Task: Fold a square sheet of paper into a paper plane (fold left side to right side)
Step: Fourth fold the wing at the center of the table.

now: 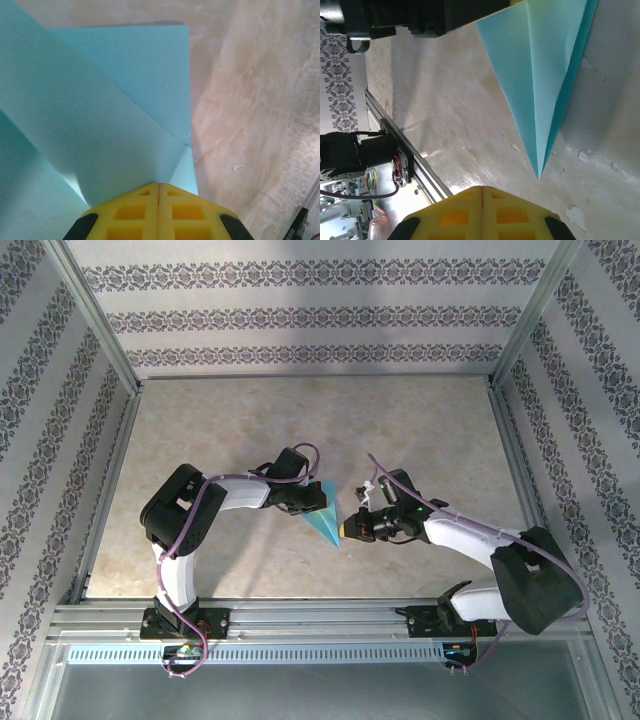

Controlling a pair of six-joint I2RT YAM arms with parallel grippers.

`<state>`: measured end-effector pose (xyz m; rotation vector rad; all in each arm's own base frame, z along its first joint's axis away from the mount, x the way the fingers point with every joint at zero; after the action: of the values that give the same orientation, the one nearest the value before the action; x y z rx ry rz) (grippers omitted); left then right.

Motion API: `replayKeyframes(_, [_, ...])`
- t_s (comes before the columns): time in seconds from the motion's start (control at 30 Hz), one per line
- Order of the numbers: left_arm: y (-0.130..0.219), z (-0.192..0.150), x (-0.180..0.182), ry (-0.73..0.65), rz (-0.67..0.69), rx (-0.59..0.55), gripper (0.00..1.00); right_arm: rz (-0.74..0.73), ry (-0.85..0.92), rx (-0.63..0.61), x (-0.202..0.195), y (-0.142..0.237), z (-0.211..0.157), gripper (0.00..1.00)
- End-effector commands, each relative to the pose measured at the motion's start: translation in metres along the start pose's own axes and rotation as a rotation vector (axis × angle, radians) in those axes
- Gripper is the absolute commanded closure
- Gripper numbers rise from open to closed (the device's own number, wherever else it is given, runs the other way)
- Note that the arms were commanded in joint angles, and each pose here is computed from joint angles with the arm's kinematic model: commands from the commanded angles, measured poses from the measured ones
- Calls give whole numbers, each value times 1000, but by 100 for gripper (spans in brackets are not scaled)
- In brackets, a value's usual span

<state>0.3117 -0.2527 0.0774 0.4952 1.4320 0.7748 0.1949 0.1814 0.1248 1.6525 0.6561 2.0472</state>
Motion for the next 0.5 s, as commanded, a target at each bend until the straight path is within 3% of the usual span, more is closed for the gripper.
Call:
replayKeyframes(0.0, [0, -7, 27, 67, 116, 7, 100, -22, 12, -29, 3, -9, 16, 100])
replayKeyframes(0.47, [0, -7, 25, 65, 114, 11, 100, -143, -26, -41, -14, -52, 45, 100])
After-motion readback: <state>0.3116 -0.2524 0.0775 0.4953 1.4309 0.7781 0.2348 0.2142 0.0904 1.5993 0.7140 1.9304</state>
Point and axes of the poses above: each hand's point on the last joint's axis, 136 mm out from that joint toward the fingers, its own y axis back along the fingers, its own x axis along the line the jaws close on, z = x × y, the point moved 8 cm from there along y, back along the fingers, and after that the axes turned 5 degrees about y, right-handed, at the moved point
